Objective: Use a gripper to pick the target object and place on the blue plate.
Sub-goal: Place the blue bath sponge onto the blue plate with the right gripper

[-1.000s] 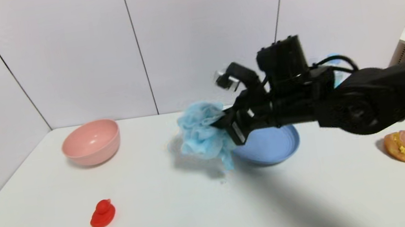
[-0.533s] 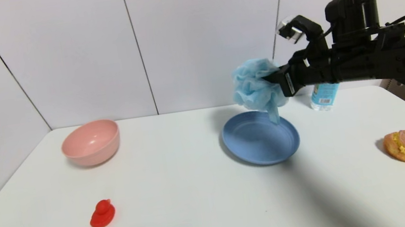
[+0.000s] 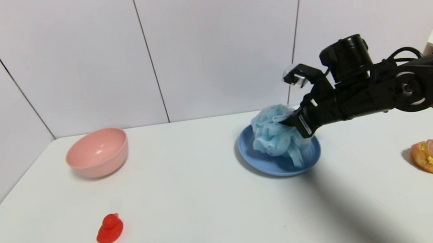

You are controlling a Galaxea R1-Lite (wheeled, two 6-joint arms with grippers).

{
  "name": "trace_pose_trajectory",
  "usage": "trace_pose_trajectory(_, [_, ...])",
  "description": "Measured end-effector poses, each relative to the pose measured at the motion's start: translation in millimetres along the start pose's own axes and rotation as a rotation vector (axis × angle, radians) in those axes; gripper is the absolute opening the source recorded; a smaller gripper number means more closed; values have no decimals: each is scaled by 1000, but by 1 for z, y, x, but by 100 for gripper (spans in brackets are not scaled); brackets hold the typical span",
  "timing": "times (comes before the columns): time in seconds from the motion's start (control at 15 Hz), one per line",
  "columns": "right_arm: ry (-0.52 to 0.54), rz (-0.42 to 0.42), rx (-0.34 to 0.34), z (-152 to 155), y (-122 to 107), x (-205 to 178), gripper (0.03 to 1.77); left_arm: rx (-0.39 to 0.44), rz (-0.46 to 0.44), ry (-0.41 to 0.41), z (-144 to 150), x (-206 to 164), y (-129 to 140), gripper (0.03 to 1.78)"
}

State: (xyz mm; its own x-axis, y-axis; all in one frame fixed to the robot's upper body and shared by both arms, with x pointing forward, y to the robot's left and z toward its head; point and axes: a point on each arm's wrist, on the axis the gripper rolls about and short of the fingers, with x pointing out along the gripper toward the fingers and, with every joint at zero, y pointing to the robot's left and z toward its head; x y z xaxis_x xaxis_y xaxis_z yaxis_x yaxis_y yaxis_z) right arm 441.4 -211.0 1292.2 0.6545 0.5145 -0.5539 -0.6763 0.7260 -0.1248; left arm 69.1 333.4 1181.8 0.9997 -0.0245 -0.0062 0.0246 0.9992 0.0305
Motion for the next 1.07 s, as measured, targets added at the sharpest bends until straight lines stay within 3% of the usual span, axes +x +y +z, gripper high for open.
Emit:
trace_pose_trajectory(0.2, [18, 8, -10, -3, -2, 11, 23, 0, 0, 0, 0, 0, 0, 169])
trace_pose_trajectory(0.47, [16, 11, -5, -2, -1, 14, 84, 0, 0, 0, 0, 0, 0, 169])
trace_pose_trajectory(0.67, [-6, -6, -8, 3, -3, 7, 111, 0, 0, 0, 0, 0, 0, 169])
trace_pose_trajectory(0.87, [-77, -48, -23, 20, -6, -22, 131, 0, 0, 0, 0, 0, 0, 169])
trace_pose_trajectory(1.07, [-193, -102, -48, 42, -4, -75, 143, 0, 0, 0, 0, 0, 0, 169])
